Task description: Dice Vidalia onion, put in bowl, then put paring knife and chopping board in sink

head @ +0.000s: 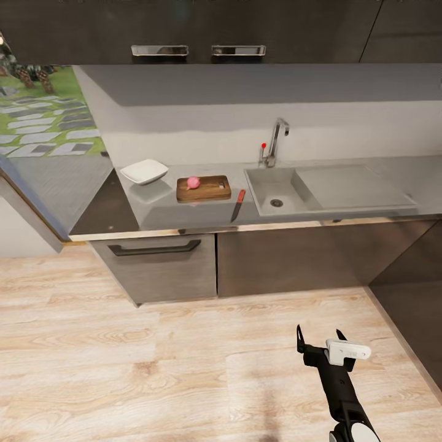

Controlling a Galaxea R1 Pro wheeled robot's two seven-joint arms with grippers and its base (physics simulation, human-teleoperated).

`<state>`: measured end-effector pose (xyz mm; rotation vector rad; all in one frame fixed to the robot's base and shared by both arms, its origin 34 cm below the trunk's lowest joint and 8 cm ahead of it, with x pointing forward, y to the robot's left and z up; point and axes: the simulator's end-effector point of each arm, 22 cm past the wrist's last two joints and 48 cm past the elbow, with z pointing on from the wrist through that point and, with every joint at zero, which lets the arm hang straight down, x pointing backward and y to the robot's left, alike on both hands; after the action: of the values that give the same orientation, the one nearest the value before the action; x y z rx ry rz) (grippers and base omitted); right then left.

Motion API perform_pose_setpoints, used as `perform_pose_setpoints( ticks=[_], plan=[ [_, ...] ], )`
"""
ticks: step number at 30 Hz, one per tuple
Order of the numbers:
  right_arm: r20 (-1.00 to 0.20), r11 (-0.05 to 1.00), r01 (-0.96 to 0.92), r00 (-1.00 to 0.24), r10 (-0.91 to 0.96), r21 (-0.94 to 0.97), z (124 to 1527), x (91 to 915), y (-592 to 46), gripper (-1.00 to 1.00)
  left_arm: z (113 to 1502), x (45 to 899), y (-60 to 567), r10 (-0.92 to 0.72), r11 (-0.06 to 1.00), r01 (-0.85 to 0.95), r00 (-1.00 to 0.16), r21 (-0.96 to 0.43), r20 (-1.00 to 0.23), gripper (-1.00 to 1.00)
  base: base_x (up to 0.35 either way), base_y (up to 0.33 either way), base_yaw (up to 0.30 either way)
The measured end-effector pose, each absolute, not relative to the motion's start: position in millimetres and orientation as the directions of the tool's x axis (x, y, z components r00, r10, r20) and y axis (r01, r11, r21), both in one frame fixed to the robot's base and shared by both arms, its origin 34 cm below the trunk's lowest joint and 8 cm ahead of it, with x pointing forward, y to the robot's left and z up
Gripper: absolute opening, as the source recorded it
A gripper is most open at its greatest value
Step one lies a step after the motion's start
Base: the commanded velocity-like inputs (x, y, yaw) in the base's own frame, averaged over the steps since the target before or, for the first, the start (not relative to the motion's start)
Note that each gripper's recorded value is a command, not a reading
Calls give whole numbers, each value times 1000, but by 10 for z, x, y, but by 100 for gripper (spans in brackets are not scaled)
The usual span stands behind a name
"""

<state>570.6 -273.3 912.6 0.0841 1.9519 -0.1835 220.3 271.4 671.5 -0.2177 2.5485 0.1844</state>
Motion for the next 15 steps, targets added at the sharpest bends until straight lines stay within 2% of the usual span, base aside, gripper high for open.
perform_pose_setpoints(
  ticks=[15],
  plan=[
    [-933, 986, 146, -358, -27, -85, 9230, 5725, -2727, 100, 6734, 2252, 2721, -115, 977, -195, -816, 83, -567, 100, 0, 0, 0]
  ],
)
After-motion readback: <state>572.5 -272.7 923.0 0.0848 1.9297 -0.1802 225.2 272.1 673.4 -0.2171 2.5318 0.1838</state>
